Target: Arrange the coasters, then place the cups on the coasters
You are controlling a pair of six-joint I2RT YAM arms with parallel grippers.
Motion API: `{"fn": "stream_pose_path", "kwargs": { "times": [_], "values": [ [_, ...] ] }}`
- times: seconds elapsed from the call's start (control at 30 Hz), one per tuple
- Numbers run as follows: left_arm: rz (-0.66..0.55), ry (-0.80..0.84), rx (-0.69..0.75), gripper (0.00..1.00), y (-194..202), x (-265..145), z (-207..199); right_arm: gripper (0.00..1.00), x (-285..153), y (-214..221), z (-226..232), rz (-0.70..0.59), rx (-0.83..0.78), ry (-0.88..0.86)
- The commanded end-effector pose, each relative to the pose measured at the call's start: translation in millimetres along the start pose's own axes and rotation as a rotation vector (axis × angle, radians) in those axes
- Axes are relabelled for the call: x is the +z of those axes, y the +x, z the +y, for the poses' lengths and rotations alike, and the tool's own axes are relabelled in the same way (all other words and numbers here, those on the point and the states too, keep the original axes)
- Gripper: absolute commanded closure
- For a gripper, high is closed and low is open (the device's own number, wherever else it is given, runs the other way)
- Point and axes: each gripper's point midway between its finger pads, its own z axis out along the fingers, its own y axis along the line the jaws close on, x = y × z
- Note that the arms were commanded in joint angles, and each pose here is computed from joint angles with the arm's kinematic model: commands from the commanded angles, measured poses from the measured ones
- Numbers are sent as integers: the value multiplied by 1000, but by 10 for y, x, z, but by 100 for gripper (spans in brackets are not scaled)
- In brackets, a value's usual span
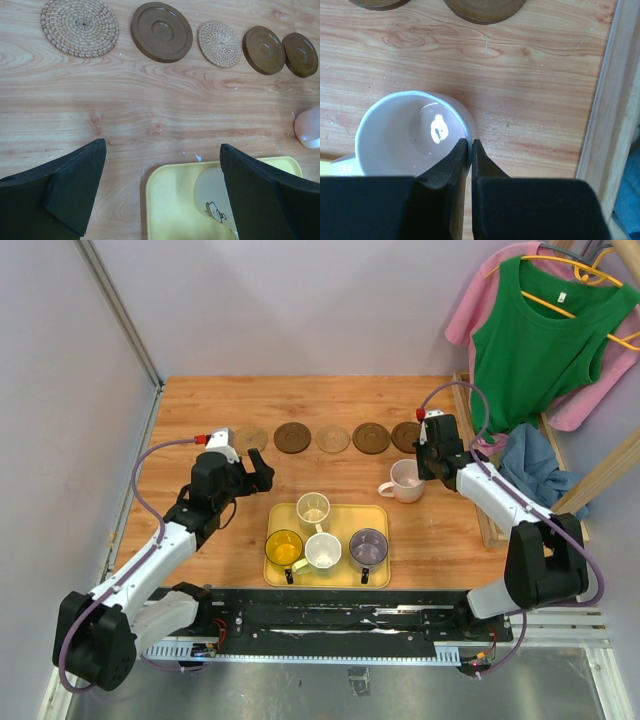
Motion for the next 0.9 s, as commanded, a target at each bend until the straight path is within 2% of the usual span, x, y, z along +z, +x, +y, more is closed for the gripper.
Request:
{"fn": "stream_pose_path", "kwargs": {
  "times": [0.0,0.07,0.13,0.2,0.27,0.37,0.53,0.67,0.73,0.87],
  "values": [
    [-6,9,-1,0,10,29,-20,99,93,13,-14,-4,69,-28],
    [-3,7,-1,0,18,34,-16,91,88,41,-26,4,78,-19],
    [-4,9,-1,0,14,40,-21,66,58,56,-33,7,86,-15],
    [1,8,-1,0,33,47,-16,52,15,67,-66,3,97,1],
    [4,12,-2,0,38,55,-24,42,-38,73,-105,-1,107,22],
    [11,15,-3,0,64,66,-26,33,-143,60,-147,-20,127,47],
    [11,24,-6,0,72,70,-40,25,-467,-143,-54,-131,135,98],
    [14,34,-5,0,80,75,-57,22,-715,-320,310,-230,95,83],
    [14,40,-7,0,80,75,-69,21,-755,-372,451,-245,66,101],
    [17,44,-9,0,103,71,-67,25,-653,-366,689,-187,-11,129]
  ]
}}
